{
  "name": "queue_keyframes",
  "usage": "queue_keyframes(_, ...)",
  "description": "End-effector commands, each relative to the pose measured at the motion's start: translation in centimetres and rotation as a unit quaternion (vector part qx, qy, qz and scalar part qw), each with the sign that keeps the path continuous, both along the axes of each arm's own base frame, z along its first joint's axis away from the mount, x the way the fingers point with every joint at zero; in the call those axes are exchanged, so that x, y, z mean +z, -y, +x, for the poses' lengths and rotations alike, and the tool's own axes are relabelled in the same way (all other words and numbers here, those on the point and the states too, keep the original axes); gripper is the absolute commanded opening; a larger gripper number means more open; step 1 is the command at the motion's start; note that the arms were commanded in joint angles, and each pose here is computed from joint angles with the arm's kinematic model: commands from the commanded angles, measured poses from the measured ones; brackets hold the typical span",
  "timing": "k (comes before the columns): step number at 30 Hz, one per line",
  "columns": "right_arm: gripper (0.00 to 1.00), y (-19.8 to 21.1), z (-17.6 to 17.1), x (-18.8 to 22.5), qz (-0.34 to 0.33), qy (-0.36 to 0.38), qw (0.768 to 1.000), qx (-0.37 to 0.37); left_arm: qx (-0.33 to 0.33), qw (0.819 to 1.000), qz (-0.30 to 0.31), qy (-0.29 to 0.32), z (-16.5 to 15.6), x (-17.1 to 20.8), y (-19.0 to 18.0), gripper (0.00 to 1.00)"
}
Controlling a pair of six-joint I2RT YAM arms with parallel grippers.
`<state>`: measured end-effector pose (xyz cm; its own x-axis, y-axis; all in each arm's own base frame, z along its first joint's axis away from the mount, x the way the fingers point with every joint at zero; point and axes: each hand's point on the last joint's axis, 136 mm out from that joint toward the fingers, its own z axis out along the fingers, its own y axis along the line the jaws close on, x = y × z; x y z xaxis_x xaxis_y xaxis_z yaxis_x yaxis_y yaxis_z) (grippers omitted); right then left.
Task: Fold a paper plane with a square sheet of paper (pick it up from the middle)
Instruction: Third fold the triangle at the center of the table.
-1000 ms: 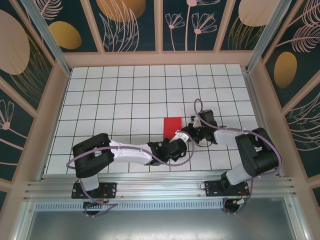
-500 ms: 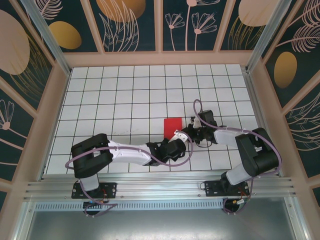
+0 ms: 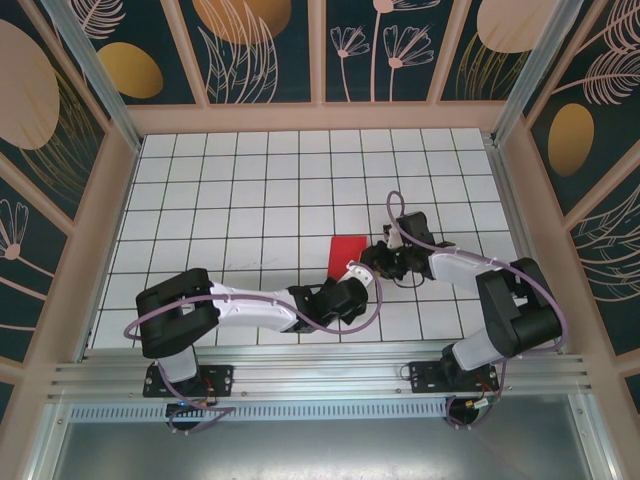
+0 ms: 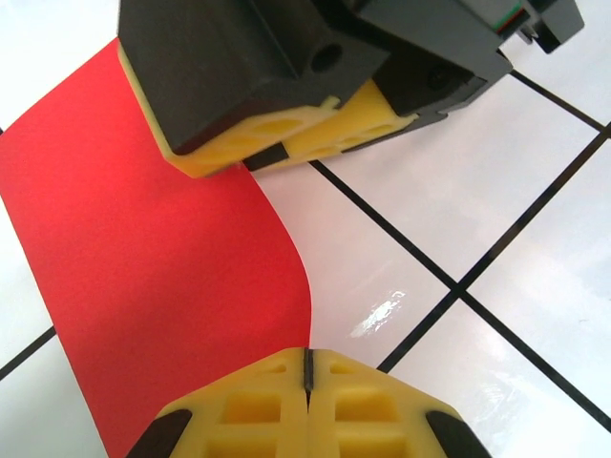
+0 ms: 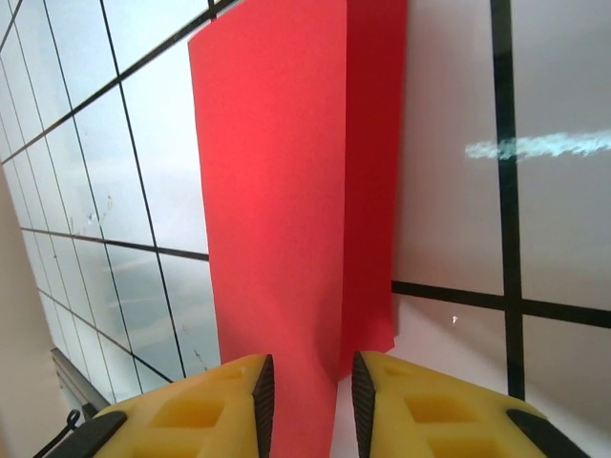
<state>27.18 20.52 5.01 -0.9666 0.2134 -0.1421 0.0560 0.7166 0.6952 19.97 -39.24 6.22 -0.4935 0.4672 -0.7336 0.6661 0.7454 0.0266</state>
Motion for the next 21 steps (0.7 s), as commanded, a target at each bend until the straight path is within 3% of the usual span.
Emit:
queue_keyframes(1, 0.32, 1.2, 1.2, 1.1, -0.036, 0.023, 0.999, -0.016, 0.002, 1.0, -0.021, 0.002, 0.2, 1.1, 0.0, 0.0)
queue_keyframes(4, 0.29, 1.8, 2.2, 2.1, -0.042, 0.047, 0.997, -0.035, 0.003, 1.0, -0.019, -0.003, 0.3, 0.8, -0.2, 0.0)
queue_keyframes(11, 0.1, -1.0, 2.9, 3.1, 0.003, 0.054, 0.998, 0.019, -0.004, 1.0, -0.024, -0.015, 0.2, 0.6, -0.1, 0.0)
queue_keyframes(16, 0.09, -2.4, 3.0, 1.2, -0.001, 0.034, 0.998, 0.062, -0.008, 0.999, -0.029, -0.021, 0.1, 0.5, 0.0, 0.0)
queue_keyframes(21, 0.09, -2.1, 3.4, -1.6, -0.069, 0.019, 0.993, 0.096, -0.008, 0.998, -0.056, -0.039, 0.2, 1.6, 0.0, 0.0)
